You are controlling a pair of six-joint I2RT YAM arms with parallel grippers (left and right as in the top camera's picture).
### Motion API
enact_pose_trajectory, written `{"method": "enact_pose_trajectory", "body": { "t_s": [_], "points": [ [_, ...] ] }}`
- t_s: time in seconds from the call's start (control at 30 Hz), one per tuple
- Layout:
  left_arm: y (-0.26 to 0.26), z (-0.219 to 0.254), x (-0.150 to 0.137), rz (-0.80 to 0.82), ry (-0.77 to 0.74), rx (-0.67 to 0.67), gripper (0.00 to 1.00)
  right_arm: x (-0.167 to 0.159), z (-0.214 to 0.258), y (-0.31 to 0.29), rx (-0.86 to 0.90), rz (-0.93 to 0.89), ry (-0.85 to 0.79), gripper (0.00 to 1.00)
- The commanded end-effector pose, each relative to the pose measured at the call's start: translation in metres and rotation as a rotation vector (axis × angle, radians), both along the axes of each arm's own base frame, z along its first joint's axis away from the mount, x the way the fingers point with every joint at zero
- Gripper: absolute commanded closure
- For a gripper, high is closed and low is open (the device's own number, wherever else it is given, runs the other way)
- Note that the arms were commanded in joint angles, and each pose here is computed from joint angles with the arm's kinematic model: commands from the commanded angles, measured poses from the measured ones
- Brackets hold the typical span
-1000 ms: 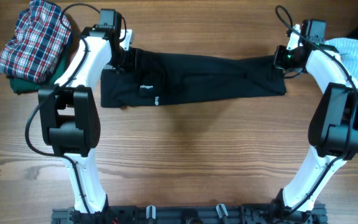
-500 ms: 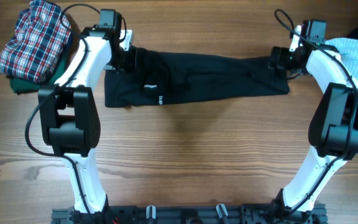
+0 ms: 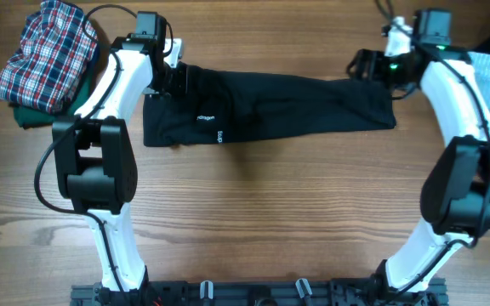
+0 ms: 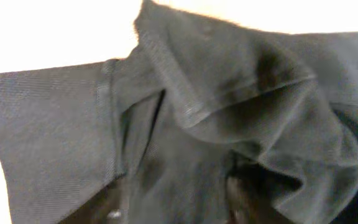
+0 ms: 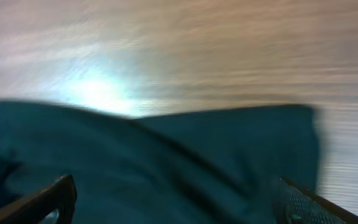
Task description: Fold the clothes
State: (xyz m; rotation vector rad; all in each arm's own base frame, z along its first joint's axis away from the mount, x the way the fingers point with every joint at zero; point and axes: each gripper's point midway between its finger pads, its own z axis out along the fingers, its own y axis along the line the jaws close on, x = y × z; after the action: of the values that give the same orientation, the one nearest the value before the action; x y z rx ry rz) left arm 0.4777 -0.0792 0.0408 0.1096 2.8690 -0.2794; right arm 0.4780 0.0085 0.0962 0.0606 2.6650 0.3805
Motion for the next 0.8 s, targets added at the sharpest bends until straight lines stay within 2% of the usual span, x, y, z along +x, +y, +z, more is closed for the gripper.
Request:
{"method": "enact_pose_trajectory", "body": {
  "t_s": [0.0, 0.03, 0.27, 0.33, 0.47, 0.67, 0.77],
  "points": [
    [-0.017, -0.003, -0.003, -0.025, 0.019, -0.102, 0.26, 0.000, 0.003, 0.019, -0.031, -0.016, 0.012, 0.01],
    [-0.021, -0.002, -0.003, -0.034, 0.020, -0.122, 0.23, -0.001, 0.000, 0.020, -0.049, -0.038, 0.023, 0.02],
    [-0.026, -0.001, -0.005, -0.048, 0.023, -0.151, 0.25, -0.010, -0.004, 0.034, -0.026, -0.077, 0.077, 0.22],
    [-0.026, -0.001, -0.006, -0.052, 0.026, -0.150, 0.25, -0.015, -0.007, 0.040, -0.030, -0.062, 0.093, 0.23],
    [-0.038, 0.003, -0.013, -0.160, 0.024, -0.204, 0.26, -0.019, -0.008, 0.042, -0.030, -0.057, 0.110, 0.23],
    [-0.057, 0.011, -0.023, -0.267, 0.021, -0.312, 0.19, -0.022, -0.010, 0.037, -0.015, -0.100, 0.135, 0.24],
    [-0.070, 0.019, -0.027, -0.334, 0.005, -0.381, 0.17, -0.028, -0.011, 0.030, 0.021, -0.151, 0.174, 0.19]
  ]
}}
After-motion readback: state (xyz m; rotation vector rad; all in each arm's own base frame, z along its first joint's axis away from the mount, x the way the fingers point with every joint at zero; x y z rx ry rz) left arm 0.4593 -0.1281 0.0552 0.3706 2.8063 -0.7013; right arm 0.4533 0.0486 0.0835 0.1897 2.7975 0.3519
